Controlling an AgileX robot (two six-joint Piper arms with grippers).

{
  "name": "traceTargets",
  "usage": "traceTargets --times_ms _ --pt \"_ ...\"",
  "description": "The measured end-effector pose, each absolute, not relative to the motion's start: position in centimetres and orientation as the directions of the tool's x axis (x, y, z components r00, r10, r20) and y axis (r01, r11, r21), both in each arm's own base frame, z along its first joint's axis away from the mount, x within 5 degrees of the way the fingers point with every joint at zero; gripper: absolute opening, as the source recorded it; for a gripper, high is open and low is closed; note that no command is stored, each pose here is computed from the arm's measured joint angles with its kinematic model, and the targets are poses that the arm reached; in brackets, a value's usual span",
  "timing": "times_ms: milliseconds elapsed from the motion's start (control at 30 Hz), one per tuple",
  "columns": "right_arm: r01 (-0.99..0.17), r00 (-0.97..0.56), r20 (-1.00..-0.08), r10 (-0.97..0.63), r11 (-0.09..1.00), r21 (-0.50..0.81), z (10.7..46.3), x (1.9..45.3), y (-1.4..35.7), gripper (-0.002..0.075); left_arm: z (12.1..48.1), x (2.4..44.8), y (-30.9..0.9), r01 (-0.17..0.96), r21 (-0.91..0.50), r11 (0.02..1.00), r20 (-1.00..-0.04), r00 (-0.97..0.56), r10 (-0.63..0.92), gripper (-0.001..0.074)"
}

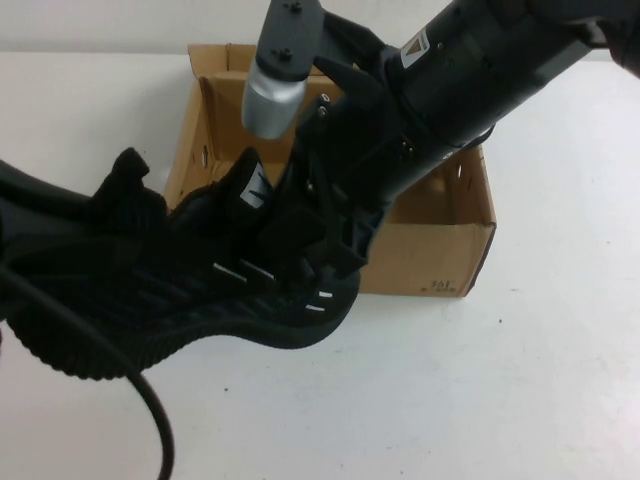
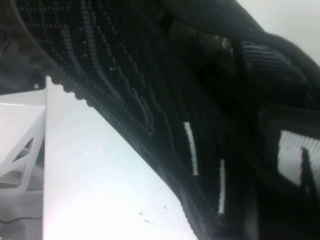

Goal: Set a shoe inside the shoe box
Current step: Place the shoe in the shoe box

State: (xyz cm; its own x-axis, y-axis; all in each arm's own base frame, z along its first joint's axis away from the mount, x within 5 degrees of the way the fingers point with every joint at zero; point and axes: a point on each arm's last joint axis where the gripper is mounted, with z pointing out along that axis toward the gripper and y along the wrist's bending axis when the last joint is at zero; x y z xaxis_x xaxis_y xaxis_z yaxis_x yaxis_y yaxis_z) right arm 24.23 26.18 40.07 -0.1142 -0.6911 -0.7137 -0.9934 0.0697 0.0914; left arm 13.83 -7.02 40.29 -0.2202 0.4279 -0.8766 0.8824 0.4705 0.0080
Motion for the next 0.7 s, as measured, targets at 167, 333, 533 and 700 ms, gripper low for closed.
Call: traceTargets --times_ms 167,333,533,700 --pt "-0.991 -0.132 -0.721 -0.681 0.066 0.119 40.0 24.1 26.4 0.0022 40.7 13.8 -7.1 0.843 -0.114 0.525 -0.883 -0.329 0.335 0.0472" --pt "-0.988 -0.155 -0.710 -0.687 0.085 0.132 39.9 24.1 26.5 0.0020 41.2 14.3 -7.1 0.786 -0.207 0.582 -0.889 -0.400 0.224 0.0664" --pt "-0.978 -0.209 -0.653 -0.728 0.172 0.121 39.4 24.6 26.0 0.0020 42.0 15.2 -6.8 0.709 -0.257 0.657 -0.910 -0.406 0.082 0.0668" --pt "-0.968 -0.238 -0.605 -0.760 0.239 0.081 39.0 25.4 25.1 0.0019 42.2 16.4 -5.9 0.597 -0.238 0.766 -0.925 -0.379 0.008 0.0448"
